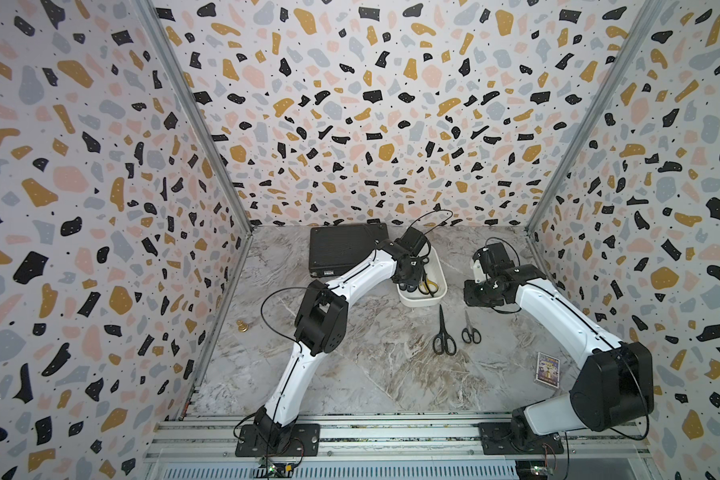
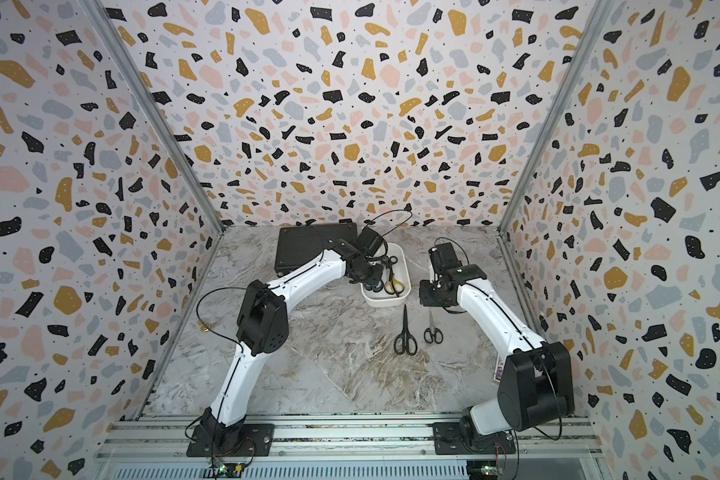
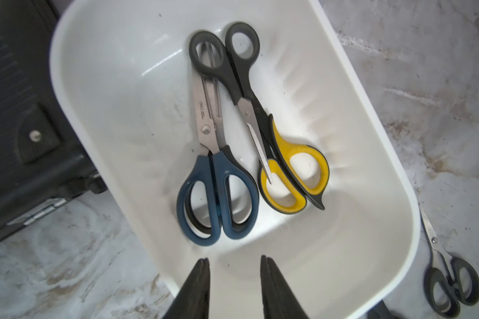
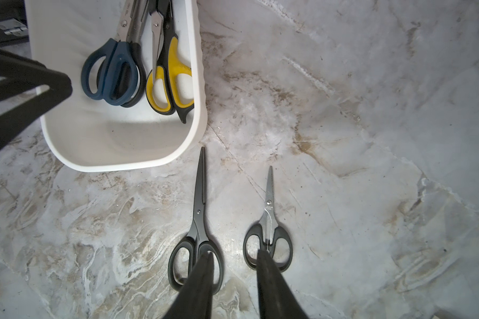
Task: Take the scissors out of the storage box
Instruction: Pick up the scissors from the storage box.
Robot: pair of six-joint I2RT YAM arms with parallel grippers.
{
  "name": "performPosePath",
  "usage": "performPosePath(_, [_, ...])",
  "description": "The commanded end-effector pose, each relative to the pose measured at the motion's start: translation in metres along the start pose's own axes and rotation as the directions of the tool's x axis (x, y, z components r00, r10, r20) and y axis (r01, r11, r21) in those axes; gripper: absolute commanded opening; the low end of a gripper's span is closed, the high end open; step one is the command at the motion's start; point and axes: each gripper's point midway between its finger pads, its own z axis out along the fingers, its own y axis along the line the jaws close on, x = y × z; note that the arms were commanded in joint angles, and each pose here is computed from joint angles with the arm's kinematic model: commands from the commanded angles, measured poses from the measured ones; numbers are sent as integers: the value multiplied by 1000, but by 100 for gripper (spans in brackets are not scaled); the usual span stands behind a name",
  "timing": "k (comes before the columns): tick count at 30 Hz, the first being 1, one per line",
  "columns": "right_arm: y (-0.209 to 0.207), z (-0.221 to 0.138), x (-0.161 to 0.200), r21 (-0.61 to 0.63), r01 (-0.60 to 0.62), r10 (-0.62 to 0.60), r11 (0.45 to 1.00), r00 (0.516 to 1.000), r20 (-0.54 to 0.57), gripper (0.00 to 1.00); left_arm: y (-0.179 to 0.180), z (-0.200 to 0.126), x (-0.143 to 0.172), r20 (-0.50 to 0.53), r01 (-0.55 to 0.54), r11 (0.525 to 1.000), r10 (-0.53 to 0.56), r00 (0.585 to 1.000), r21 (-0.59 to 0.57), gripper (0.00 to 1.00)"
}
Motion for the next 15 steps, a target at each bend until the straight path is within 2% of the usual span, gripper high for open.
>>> performPosePath(1, [6, -11, -9, -18, -15, 15, 1000, 1000, 15, 32, 9, 13, 7, -38, -2, 1000, 1, 999, -29, 35])
performPosePath(8, [10, -8, -17, -26, -13, 13, 1000, 1000, 7, 32, 14, 35, 6, -51, -17, 1000, 16, 999, -18, 35])
performPosePath(15, [14, -3, -21, -38, -6, 5, 999, 1000, -17, 32, 32, 61, 21, -110, 9, 997, -18, 994, -82, 31])
